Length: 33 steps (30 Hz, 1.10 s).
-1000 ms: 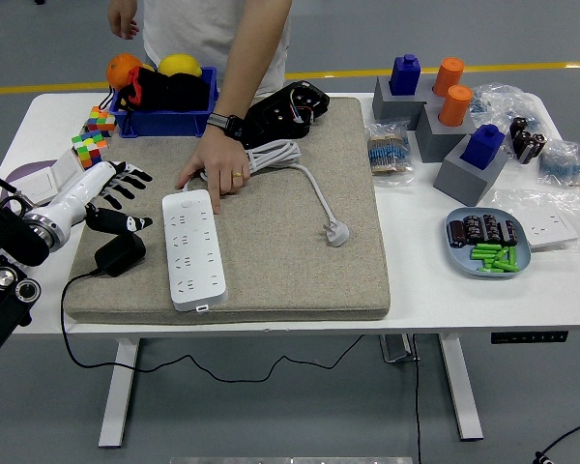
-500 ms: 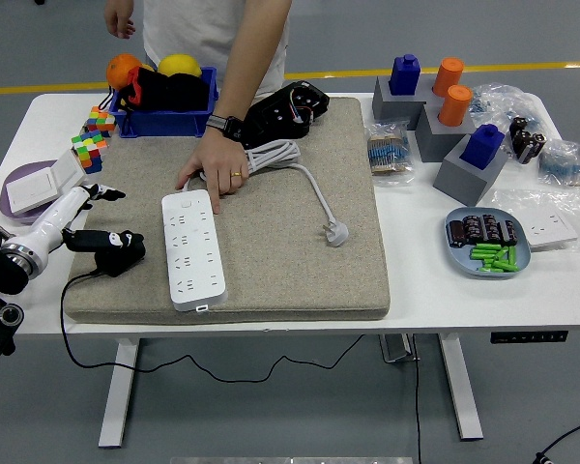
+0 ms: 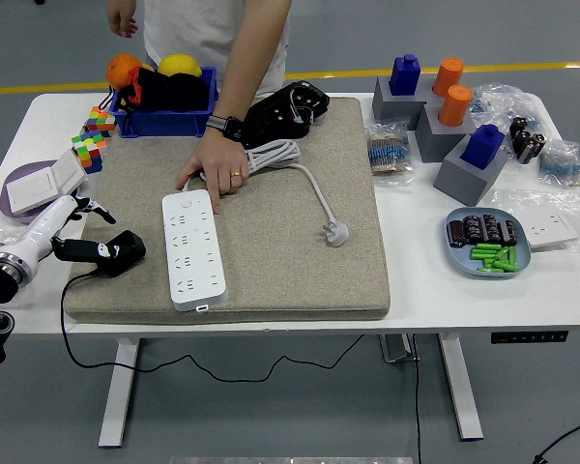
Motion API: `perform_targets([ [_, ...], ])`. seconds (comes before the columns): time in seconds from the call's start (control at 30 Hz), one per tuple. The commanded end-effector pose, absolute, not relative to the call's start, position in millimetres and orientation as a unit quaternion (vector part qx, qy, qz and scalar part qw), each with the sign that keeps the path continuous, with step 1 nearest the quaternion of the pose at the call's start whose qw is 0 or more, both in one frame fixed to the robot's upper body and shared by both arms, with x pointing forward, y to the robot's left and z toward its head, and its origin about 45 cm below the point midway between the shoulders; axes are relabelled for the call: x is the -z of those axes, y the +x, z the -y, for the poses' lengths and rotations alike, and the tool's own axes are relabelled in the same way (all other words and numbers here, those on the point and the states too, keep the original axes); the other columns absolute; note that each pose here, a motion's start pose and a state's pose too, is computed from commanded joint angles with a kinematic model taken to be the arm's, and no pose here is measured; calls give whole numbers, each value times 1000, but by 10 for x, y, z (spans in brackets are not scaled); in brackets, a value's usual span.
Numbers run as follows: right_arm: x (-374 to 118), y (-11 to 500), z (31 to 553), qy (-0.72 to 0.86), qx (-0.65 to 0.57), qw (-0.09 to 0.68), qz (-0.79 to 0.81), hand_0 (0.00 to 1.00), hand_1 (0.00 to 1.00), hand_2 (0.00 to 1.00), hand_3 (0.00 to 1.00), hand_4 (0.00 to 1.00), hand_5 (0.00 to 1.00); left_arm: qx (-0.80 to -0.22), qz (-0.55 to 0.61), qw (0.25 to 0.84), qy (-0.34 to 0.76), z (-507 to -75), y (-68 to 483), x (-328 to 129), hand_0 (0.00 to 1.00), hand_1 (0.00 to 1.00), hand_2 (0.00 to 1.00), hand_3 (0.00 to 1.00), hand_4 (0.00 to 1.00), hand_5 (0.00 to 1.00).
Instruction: Press the white button,pick up the black plug,place it near the board,insert it into the board
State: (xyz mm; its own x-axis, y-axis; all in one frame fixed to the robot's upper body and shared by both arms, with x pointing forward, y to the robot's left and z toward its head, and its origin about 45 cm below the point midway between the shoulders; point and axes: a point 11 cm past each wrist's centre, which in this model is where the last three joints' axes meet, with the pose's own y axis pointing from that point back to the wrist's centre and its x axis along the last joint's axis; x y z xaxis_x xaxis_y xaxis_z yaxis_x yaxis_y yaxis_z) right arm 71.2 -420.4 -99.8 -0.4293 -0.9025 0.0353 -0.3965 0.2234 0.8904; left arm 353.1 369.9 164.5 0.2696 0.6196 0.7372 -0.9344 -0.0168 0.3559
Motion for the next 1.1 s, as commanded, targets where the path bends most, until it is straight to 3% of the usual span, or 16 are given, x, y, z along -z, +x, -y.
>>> perform_targets([
  [0.9,1003,721,4183,449,434,291,725,720,701,686,623,728,437,-560,173,679,442,-3691,3530,-1462,774,841,686,430,998,2],
  [0.93,1002,723,4183,449,434,291,725,720,701,686,623,728,438,-559,173,679,443,-3688,3533,-1460,725,738,647,451,959,2],
  [1.1,1004,719,4182,449,434,292,724,720,701,686,623,728,438,-559,168,681,443,-3674,3539,-1439,725,738,647,451,959,2],
])
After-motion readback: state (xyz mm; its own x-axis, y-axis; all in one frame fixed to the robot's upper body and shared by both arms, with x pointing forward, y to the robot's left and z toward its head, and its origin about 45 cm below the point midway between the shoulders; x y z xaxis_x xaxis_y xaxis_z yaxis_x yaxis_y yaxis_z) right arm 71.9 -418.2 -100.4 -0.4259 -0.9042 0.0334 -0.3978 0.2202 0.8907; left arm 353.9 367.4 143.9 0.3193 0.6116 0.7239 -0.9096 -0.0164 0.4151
